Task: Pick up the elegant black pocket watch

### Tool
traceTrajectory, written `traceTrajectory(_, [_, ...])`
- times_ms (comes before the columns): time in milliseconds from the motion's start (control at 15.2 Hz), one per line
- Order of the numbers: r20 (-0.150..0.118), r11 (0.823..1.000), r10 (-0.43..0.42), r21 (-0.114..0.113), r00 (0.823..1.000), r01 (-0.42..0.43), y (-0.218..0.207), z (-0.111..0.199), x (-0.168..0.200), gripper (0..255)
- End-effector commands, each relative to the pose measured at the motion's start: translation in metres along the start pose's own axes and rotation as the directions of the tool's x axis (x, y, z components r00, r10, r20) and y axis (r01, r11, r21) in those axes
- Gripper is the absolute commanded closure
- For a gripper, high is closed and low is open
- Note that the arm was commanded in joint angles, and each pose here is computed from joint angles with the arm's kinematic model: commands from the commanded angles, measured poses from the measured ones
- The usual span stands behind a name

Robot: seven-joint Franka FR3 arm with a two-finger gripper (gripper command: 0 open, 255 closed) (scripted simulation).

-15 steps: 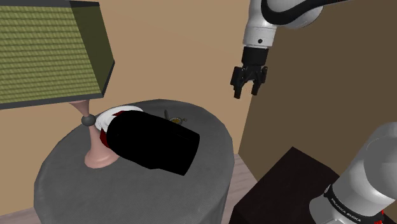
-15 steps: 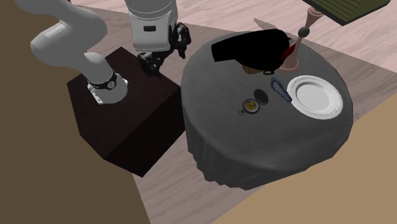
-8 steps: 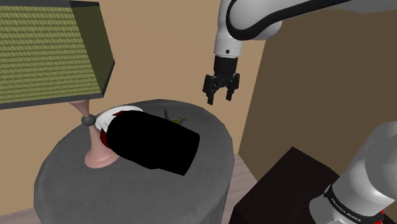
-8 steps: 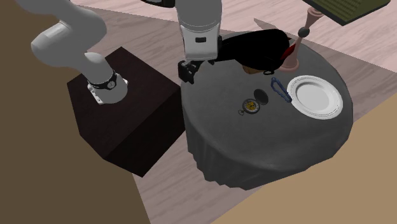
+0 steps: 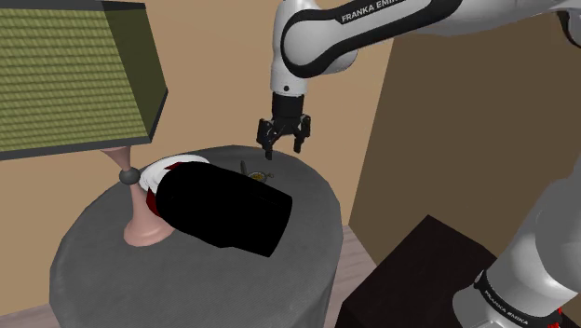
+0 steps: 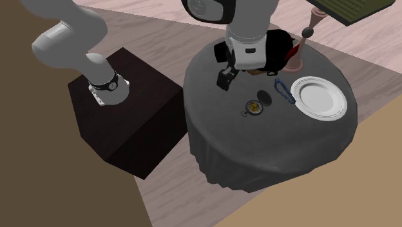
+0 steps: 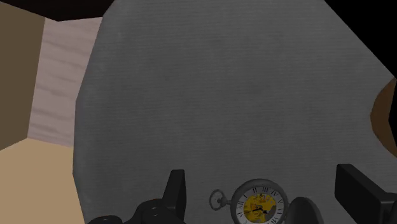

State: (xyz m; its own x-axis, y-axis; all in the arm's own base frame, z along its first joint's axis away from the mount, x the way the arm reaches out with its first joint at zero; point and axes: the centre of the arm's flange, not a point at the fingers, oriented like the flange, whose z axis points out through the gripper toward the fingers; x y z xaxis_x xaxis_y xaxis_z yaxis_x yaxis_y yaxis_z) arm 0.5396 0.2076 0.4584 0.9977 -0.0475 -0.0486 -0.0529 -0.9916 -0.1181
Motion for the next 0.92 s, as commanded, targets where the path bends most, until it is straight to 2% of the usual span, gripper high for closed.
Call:
traceTrajectory(0, [-0.007, 1.0, -0.006, -0.001, 1.0, 0.006, -0.019, 0.012, 0.017, 0])
traceTrajectory(396, [-0.024, 1.0, -0.024, -0.007, 0.999, 0.024, -0.071, 0.04, 0.067, 0])
traceTrajectory(858, [-0.025, 1.0, -0.025, -0.008, 0.999, 0.025, -0.071, 0.073, 0.072, 0])
